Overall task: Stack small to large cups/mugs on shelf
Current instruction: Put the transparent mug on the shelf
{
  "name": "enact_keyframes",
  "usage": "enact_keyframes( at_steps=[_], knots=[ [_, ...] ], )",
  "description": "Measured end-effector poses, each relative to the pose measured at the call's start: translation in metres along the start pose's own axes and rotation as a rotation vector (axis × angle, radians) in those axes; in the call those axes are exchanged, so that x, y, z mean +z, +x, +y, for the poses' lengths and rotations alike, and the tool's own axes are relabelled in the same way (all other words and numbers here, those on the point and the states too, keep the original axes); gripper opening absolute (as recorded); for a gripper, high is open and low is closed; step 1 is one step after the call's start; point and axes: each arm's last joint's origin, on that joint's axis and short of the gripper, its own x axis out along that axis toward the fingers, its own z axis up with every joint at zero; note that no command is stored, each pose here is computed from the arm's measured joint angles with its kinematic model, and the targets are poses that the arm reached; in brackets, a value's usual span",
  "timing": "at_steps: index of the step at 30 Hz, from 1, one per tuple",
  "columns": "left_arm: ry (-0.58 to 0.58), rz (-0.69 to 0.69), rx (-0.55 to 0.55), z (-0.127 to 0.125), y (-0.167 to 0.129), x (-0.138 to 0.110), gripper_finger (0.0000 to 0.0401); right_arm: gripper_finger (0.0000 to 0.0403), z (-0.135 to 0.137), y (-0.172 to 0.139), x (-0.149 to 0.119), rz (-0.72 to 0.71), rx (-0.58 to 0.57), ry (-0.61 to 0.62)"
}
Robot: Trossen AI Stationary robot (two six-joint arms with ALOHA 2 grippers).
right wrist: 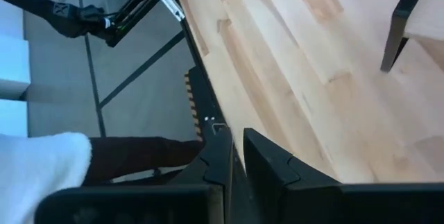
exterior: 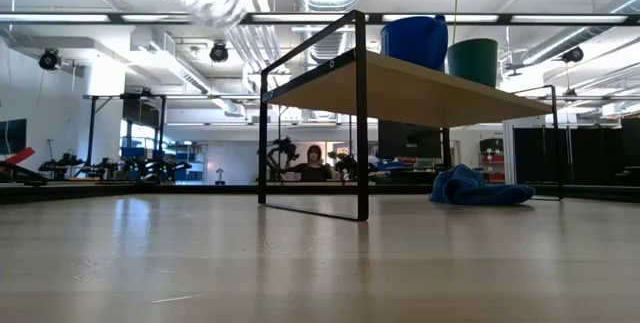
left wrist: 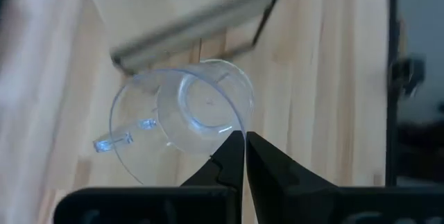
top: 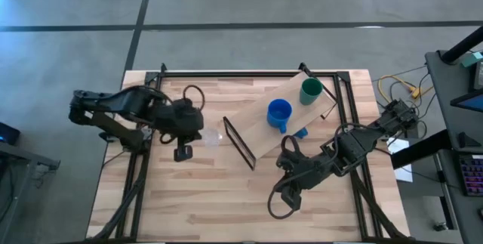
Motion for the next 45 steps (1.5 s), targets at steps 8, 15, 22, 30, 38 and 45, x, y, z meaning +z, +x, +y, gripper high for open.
enact_keyframes(
  at_steps=[8,15,22,30,38,45],
  knots=[
    [0.137,-0.239,-0.026,-0.012,-0.007,0.030,0.0000,0.0034,-0.001,0.000,0.002,-0.070,-0.044,-0.013],
    [0.278,-0.219,-0.005,-0.025,0.034,0.053,0.0000,0.0034,-0.005,-0.001,0.008,-0.267,-0.149,0.030],
    [0.346,-0.155,0.042,-0.032,0.077,0.066,0.0000,0.0034,-0.010,0.002,0.008,-0.395,-0.235,0.042],
    [0.383,-0.101,0.130,-0.033,0.105,0.071,0.0000,0.0034,-0.024,0.018,0.001,-0.444,-0.316,0.085],
    [0.377,-0.108,0.136,-0.030,0.109,0.074,0.0000,0.0033,-0.033,0.027,-0.004,-0.468,-0.350,0.147],
    [0.353,-0.137,0.147,-0.024,0.109,0.079,0.0000,0.0034,-0.037,0.030,-0.003,-0.539,-0.376,0.167]
  ],
)
